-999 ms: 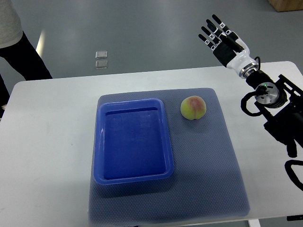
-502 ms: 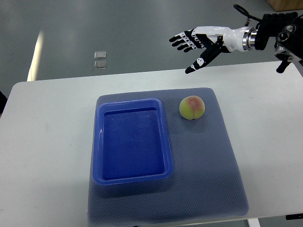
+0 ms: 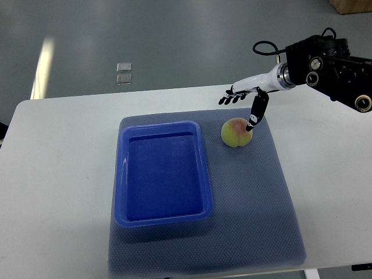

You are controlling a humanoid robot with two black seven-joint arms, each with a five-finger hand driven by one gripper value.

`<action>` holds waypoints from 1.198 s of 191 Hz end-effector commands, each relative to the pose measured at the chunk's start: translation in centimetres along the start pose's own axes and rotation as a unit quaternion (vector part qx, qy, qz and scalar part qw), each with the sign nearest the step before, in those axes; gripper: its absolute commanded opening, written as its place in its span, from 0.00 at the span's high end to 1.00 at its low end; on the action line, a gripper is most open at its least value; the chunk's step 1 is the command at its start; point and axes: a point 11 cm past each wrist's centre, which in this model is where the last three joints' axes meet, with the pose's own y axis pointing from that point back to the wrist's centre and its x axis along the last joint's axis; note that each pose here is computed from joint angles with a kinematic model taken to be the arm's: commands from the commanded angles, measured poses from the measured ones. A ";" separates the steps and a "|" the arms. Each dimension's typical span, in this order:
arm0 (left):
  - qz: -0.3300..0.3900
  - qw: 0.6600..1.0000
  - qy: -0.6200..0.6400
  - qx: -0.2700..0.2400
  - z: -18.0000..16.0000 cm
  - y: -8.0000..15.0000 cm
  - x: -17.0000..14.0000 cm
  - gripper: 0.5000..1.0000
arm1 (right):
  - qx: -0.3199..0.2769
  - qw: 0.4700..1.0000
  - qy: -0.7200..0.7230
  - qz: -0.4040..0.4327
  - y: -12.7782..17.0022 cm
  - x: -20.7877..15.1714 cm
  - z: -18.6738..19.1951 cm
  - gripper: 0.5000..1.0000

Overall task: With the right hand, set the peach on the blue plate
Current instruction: 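Lower the right hand onto the peach and close fingers around it, then lift the peach upward with the right hand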

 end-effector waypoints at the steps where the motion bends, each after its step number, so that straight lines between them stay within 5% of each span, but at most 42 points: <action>1: 0.000 1.000 0.000 0.000 0.0 0.0 0.0 0.00 | -0.008 1.000 -0.011 0.008 -1.0 -0.9 0.6 0.14; 131: -0.001 1.000 0.000 0.001 0.0 0.0 -0.1 0.00 | 0.001 0.998 -0.047 0.035 -4.3 -5.0 1.7 0.18; 152: 0.000 1.000 0.000 0.001 0.0 0.0 0.0 0.00 | 0.001 0.998 -0.047 0.035 -4.3 -5.1 1.7 0.25; 172: -0.001 1.000 0.000 0.001 0.0 0.0 -0.1 0.00 | 0.007 0.998 -0.045 0.035 -4.4 -5.1 1.6 0.50; 181: -0.001 1.000 0.000 0.001 0.0 0.0 -0.1 0.00 | 0.007 0.998 -0.045 0.035 -4.4 -5.1 1.6 0.50; 182: -0.001 1.000 0.000 0.001 0.0 0.0 -0.1 0.00 | 0.006 0.999 -0.042 0.034 -4.4 -5.1 1.6 0.69; 184: -0.001 1.000 0.000 0.000 0.0 0.0 -0.1 0.00 | 0.006 0.999 -0.041 0.034 -4.4 -5.1 1.6 0.72; 202: 0.000 1.000 0.000 0.000 0.0 0.0 0.0 0.00 | 0.016 0.998 -0.041 0.039 -4.1 -4.7 1.2 0.90; 229: 0.000 1.000 0.001 0.000 0.0 0.0 0.0 0.00 | 0.029 0.998 -0.027 0.056 -1.2 -0.8 0.5 0.94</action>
